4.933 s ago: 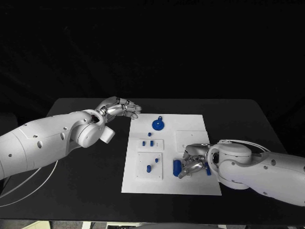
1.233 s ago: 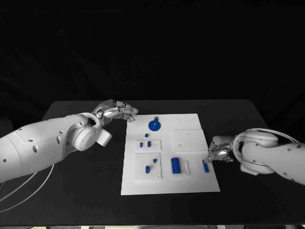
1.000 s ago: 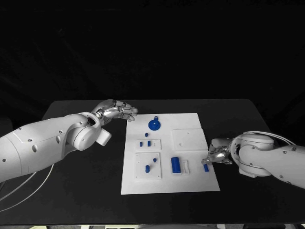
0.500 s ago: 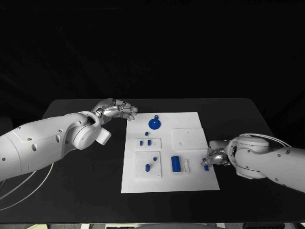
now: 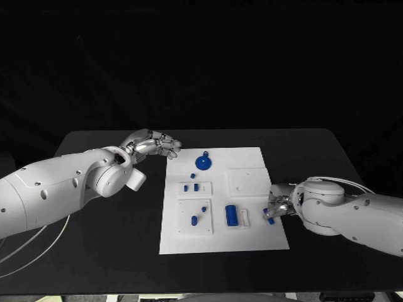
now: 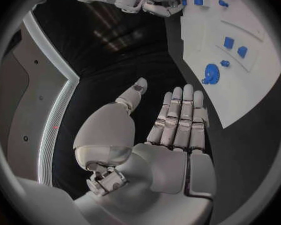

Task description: Assemble the parts on the task board

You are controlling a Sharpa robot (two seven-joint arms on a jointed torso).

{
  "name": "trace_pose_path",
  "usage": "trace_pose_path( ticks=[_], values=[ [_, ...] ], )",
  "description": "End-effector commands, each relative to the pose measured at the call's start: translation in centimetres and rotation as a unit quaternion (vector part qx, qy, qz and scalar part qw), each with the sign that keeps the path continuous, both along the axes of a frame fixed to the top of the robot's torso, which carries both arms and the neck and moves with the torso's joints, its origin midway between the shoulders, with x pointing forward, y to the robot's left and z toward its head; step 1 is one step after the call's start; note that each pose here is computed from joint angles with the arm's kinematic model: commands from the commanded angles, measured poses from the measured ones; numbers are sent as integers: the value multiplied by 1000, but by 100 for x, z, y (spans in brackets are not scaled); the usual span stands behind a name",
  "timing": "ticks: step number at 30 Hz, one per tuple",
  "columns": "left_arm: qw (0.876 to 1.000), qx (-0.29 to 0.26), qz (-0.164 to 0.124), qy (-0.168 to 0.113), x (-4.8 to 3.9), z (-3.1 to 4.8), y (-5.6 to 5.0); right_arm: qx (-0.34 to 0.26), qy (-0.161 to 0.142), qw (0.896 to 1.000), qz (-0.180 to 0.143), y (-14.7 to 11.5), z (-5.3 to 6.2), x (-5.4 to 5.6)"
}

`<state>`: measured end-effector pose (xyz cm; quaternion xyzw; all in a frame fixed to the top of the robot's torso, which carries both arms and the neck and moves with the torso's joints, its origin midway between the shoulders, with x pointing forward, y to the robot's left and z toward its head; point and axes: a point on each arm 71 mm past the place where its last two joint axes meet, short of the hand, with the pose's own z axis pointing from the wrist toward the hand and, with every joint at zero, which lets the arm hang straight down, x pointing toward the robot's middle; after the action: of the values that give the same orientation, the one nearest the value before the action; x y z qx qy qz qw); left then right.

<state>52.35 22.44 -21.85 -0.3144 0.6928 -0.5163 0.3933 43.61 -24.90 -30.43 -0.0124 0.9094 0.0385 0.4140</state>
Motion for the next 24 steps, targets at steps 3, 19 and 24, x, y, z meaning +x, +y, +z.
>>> trace_pose_path(
  ticks=[3, 19, 24],
  values=[
    [1000, -6, -7, 0, -7, 9, -20, -20, 18, 999, 21, 89, -158, -100],
    [1000, -6, -7, -1, -8, 11, -21, 1, 13, 1000, 15, 130, -153, -140],
    [1000, -6, -6, -1, -7, 10, -19, 43, 17, 999, -7, 136, -121, -190]
  ],
)
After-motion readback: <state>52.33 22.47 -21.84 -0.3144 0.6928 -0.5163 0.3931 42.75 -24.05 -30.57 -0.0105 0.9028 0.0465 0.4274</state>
